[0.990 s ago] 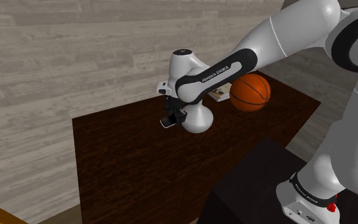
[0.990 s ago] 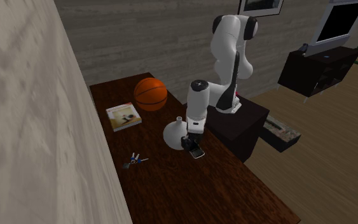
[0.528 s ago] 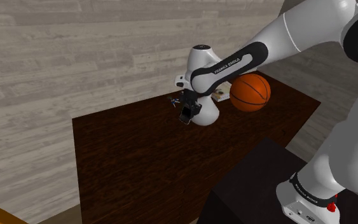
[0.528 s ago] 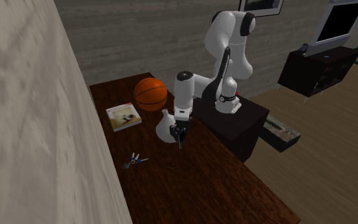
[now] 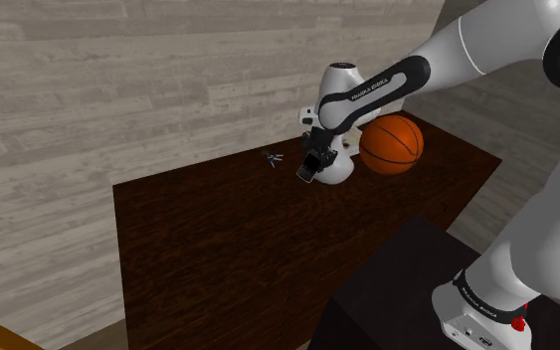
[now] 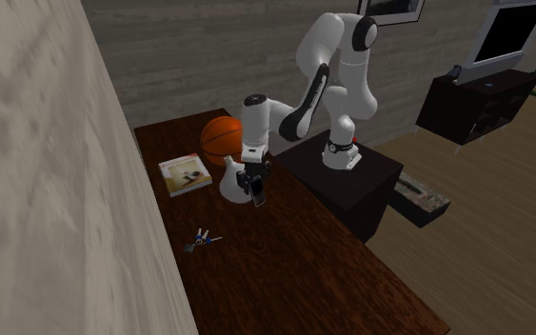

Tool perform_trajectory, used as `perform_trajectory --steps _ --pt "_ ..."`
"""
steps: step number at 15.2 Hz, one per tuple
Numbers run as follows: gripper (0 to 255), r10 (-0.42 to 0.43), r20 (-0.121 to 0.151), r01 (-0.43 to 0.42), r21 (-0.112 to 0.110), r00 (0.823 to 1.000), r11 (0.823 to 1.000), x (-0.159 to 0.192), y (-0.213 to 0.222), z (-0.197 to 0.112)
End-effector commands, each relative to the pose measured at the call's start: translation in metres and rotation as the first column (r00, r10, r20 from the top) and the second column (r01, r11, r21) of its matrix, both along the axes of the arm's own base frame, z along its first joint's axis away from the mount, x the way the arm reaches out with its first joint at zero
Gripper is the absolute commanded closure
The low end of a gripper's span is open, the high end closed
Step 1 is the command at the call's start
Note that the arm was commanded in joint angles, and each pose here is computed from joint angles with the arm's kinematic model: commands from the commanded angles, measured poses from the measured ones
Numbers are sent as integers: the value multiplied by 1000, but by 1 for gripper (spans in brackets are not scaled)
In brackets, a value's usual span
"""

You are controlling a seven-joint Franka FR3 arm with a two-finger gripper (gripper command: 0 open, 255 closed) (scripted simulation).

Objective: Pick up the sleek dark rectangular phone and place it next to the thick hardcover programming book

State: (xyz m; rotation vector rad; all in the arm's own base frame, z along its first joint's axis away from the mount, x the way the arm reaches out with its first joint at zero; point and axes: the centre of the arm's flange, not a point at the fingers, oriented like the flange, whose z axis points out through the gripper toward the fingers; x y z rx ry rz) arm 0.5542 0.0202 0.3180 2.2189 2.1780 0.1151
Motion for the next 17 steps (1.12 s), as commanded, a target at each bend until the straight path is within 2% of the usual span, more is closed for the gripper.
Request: perform_trajectory --steps 1,13,17 --pt "255 -10 -16 10 -4 1000 1000 -6 -36 -10" --pt "255 -10 -16 10 -4 1000 1000 -15 -198 -10" --pt "255 -10 -16 10 -4 1000 1000 -15 -198 -31"
